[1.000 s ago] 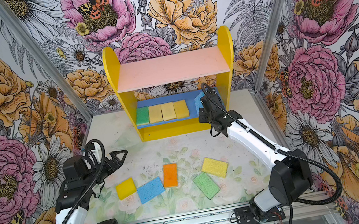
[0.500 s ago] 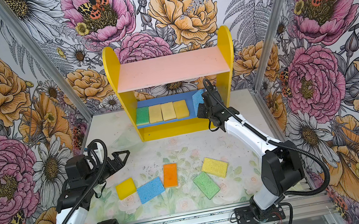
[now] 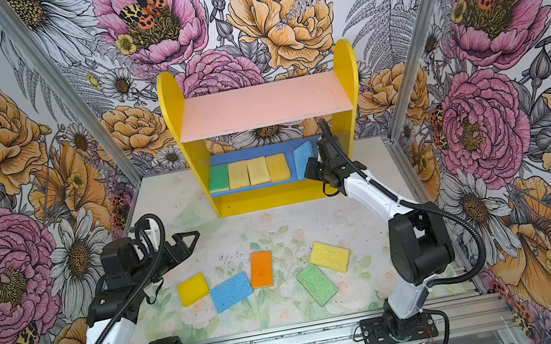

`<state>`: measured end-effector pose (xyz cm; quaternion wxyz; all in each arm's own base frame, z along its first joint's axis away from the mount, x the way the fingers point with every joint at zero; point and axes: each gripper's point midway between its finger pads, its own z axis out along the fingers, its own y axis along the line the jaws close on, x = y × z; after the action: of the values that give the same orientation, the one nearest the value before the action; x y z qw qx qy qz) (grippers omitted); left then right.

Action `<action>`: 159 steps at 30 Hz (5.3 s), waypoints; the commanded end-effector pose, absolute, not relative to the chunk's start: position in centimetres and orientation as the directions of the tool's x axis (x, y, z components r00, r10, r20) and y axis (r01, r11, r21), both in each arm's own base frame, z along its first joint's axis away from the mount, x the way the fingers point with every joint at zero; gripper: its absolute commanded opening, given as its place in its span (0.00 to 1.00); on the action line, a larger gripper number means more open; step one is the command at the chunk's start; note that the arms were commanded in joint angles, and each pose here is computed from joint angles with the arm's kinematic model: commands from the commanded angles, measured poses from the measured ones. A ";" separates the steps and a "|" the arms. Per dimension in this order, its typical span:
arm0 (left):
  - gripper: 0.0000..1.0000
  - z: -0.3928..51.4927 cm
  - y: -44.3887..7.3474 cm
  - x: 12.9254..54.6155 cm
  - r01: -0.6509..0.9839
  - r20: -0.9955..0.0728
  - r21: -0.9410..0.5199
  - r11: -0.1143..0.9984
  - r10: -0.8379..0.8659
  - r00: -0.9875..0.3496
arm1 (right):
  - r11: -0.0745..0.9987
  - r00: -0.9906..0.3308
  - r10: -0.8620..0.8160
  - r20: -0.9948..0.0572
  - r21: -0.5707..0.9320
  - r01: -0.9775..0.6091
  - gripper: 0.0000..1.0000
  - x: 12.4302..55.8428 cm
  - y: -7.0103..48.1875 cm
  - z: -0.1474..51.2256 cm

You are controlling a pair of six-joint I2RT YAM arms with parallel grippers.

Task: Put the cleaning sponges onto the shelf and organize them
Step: 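Lower the blue sponge beside the shelved yellow sponges and press it into line, then open the right gripper and withdraw it from the shelf, then lower the right gripper onto the orange sponge and grasp it, then lift the orange sponge with the right gripper while the left gripper approaches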

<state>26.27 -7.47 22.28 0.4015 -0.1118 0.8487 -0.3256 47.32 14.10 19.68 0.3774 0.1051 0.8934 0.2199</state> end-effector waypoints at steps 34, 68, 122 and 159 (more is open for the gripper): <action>0.99 22.3 -7.7 26.2 0.091 -0.638 -0.615 0.783 -0.427 -0.641 | 0.804 -0.743 0.349 -0.571 0.590 -0.075 0.08 49.8 15.9 19.9; 0.99 22.3 -7.8 26.1 0.094 -0.641 -0.613 0.784 -0.425 -0.639 | 0.849 -0.731 0.341 -0.591 0.528 -0.031 0.61 47.9 13.4 20.2; 0.99 19.5 -14.0 24.3 0.204 -0.569 -0.599 0.774 -0.233 -0.789 | 0.868 -0.980 -0.059 -0.189 0.475 -0.144 0.40 20.6 34.3 4.2; 0.99 22.0 -20.1 23.1 0.166 -0.312 -0.921 0.352 -0.413 -0.856 | 0.712 -0.931 0.125 -0.343 0.684 -0.156 0.02 25.0 28.1 15.7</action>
<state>23.24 -19.15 20.26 0.2554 -0.0840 0.8149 -0.5135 25.41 27.29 13.85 0.1838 0.0176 0.9182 0.3506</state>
